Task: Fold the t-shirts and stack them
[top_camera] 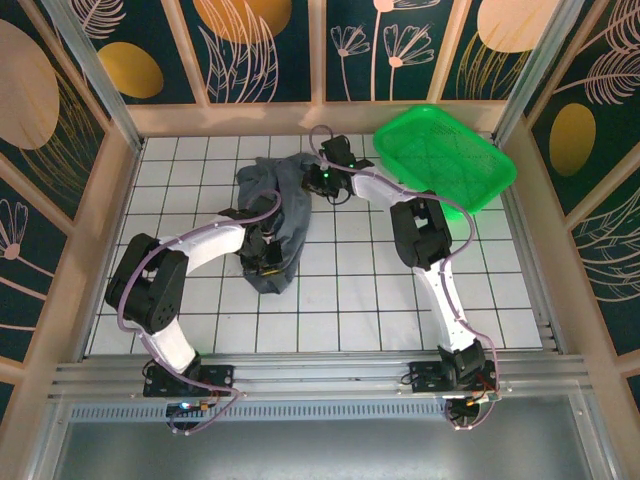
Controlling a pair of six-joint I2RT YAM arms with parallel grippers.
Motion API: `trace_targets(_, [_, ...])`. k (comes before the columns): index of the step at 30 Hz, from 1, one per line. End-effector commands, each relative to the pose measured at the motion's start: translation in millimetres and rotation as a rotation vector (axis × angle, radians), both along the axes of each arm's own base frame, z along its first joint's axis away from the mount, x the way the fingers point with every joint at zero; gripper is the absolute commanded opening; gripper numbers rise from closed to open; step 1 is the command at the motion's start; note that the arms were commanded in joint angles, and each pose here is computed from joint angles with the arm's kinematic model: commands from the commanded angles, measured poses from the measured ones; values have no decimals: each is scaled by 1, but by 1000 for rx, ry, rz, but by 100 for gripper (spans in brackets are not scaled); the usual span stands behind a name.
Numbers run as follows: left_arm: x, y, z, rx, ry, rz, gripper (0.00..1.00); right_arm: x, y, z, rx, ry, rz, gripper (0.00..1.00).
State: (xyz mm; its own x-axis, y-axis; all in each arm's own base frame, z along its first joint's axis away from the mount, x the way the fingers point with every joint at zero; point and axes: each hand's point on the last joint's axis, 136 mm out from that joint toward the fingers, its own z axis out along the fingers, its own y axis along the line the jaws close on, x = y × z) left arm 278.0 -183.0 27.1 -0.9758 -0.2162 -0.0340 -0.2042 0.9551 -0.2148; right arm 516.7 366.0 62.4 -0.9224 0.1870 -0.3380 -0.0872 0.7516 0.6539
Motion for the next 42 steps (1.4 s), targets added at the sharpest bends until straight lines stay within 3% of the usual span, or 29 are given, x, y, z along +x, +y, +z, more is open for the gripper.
trace_targets(1, [1, 24, 3, 92, -16, 57, 0, 5, 4, 10, 45, -2, -28, 0])
trace_targets(9, [27, 72, 39, 141, -149, 219, 0, -2, -61, 60, -54, -143, -140, 0])
trace_targets(12, [37, 75, 44, 128, -180, 247, 0, 11, -93, 51, -203, -132, -166, 38])
trace_targets(13, [40, 76, 44, 129, -185, 249, 0, 19, -104, 47, -247, -129, -182, 43])
trace_targets(15, [42, 76, 42, 134, -183, 254, 0, 35, -125, 39, -304, -122, -233, 43])
trace_targets(19, [44, 86, 43, 159, -193, 272, 0, 70, -179, 31, -345, -120, -413, 33])
trace_targets(24, [46, 115, 56, 207, -223, 326, 0, 100, -247, 42, -378, -143, -605, 31])
trace_targets(28, [49, 148, 65, 258, -241, 409, 0, 110, -280, 46, -387, -133, -660, 30])
trace_targets(32, [54, 184, 76, 315, -282, 534, 0, 108, -271, 60, -388, -159, -629, 32])
trace_targets(37, [70, 187, 78, 278, -302, 581, 0, 89, -187, 87, -336, -267, -413, 50])
trace_targets(42, [81, 184, 81, 250, -327, 602, 0, 51, -94, 52, -189, -176, -211, 56])
